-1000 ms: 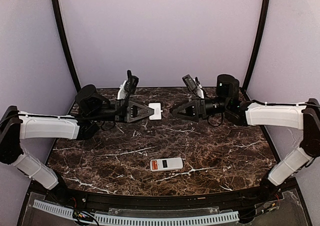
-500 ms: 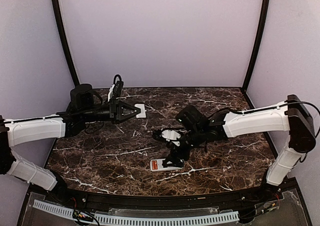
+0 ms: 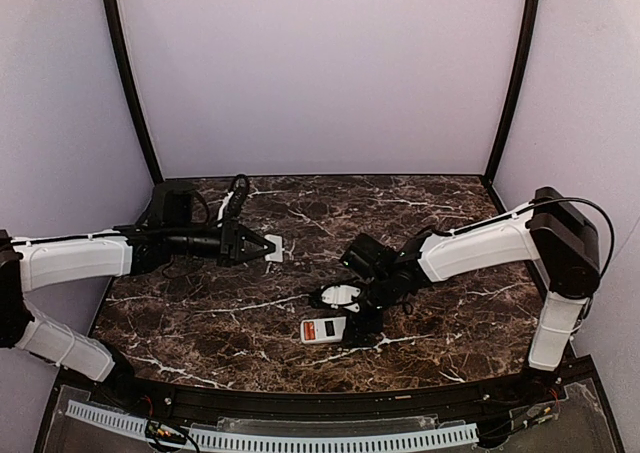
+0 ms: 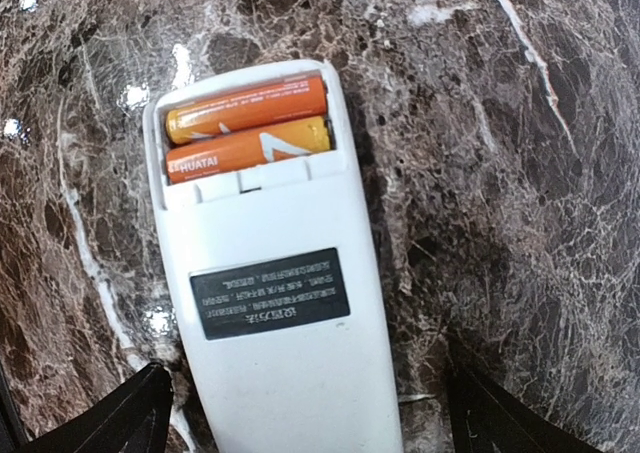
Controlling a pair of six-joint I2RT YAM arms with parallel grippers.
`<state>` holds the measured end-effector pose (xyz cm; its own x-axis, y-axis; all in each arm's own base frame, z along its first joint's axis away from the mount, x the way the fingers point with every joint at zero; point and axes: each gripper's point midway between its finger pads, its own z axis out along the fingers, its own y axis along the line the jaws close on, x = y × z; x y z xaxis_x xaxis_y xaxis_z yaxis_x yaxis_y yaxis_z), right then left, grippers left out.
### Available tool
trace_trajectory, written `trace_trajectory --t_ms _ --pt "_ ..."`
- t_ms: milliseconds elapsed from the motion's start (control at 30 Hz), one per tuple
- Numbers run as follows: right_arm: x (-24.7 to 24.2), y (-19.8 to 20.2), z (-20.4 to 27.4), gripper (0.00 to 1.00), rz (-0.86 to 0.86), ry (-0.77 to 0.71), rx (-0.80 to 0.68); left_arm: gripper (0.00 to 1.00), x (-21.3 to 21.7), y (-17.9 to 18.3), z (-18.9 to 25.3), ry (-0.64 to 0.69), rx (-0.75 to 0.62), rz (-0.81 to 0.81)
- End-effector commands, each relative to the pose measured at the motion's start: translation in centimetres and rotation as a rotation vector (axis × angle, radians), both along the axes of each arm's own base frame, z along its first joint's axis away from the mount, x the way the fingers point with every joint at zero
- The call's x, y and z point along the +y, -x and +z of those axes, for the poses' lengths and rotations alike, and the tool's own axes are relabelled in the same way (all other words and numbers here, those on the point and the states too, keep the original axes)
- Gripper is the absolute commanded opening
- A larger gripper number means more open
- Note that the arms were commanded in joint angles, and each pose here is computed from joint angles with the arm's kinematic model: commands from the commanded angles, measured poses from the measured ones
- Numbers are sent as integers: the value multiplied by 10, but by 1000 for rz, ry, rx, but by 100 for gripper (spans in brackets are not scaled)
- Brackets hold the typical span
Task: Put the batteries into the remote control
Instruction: Move the remote control without batteries to the center of the board, then load the battery cover into the battery compartment.
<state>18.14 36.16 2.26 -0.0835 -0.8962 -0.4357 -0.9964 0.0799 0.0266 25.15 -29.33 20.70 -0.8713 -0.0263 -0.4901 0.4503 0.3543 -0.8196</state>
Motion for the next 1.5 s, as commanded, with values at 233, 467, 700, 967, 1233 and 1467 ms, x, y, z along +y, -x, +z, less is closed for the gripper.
trace_trajectory --t_ms 233,467,700,967,1233,1467 --pt "5 7 -17 79 24 -3 58 0 11 26 -51 -137 196 -65" --pt "17 -5 -19 63 -54 -27 53 0 20 27 -70 -209 211 -31" --pt "40 -20 -7 46 -105 -80 44 0 14 32 -87 -217 277 -90" --pt "37 -16 17 81 -98 -158 18 0 3 36 -96 -246 296 -133" --pt "13 -11 22 83 -112 -219 17 0 -15 44 -115 -298 333 -153" --pt "16 -6 10 77 -83 -207 62 0 -24 35 -120 -309 330 -118"
